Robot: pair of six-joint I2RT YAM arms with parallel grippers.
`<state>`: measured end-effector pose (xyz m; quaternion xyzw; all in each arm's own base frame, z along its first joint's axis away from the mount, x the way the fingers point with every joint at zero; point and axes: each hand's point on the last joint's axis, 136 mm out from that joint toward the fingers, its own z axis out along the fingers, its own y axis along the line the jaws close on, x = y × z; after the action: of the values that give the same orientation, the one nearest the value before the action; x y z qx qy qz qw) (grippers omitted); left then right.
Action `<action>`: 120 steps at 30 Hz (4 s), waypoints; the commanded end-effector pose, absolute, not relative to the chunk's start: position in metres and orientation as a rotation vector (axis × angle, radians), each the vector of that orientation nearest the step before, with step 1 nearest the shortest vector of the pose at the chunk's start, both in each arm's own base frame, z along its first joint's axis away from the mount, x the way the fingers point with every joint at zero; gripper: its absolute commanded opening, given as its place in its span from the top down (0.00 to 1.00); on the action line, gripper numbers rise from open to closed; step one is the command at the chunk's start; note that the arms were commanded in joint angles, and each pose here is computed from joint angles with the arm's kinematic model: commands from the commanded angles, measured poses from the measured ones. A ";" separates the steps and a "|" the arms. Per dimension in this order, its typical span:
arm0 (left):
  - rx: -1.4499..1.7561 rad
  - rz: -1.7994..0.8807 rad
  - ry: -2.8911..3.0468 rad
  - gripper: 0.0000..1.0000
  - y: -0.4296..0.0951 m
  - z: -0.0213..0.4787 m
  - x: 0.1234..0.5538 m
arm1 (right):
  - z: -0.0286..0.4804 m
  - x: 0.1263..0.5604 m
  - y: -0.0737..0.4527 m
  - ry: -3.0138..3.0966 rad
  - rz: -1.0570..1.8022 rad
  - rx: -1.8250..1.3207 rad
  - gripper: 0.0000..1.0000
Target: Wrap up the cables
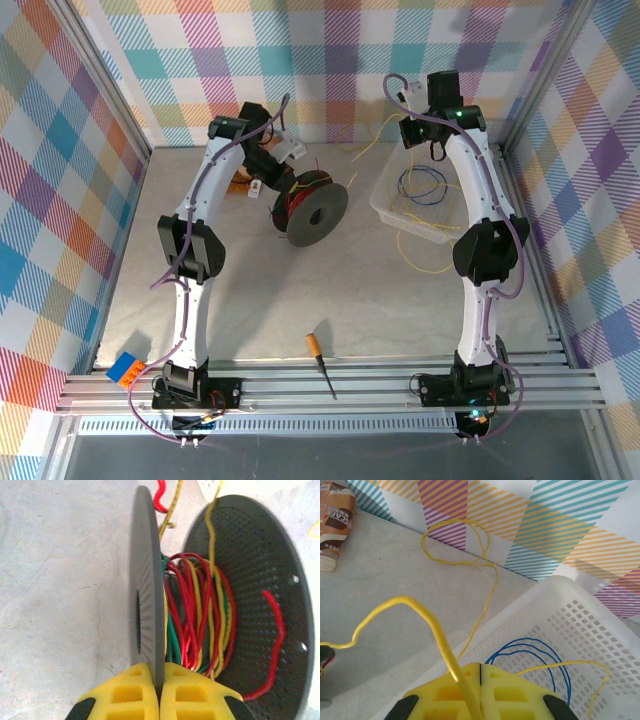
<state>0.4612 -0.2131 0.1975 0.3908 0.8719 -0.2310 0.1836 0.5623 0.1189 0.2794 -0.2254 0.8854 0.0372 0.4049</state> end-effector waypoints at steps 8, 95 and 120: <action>0.897 -0.790 2.402 1.00 -0.206 0.218 0.455 | 0.276 0.566 0.124 2.238 0.115 -0.567 1.00; -0.107 0.258 2.230 1.00 -0.134 0.228 0.472 | 0.121 0.307 0.296 2.316 0.908 -1.244 0.38; -0.120 0.260 2.241 1.00 -0.130 0.220 0.468 | 0.051 0.238 0.289 2.837 0.961 -1.388 0.42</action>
<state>0.4714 -0.1368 0.2138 -0.0376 0.9022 0.1011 0.4176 0.2435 0.2885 0.0484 -0.4215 0.8564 0.2920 -0.0615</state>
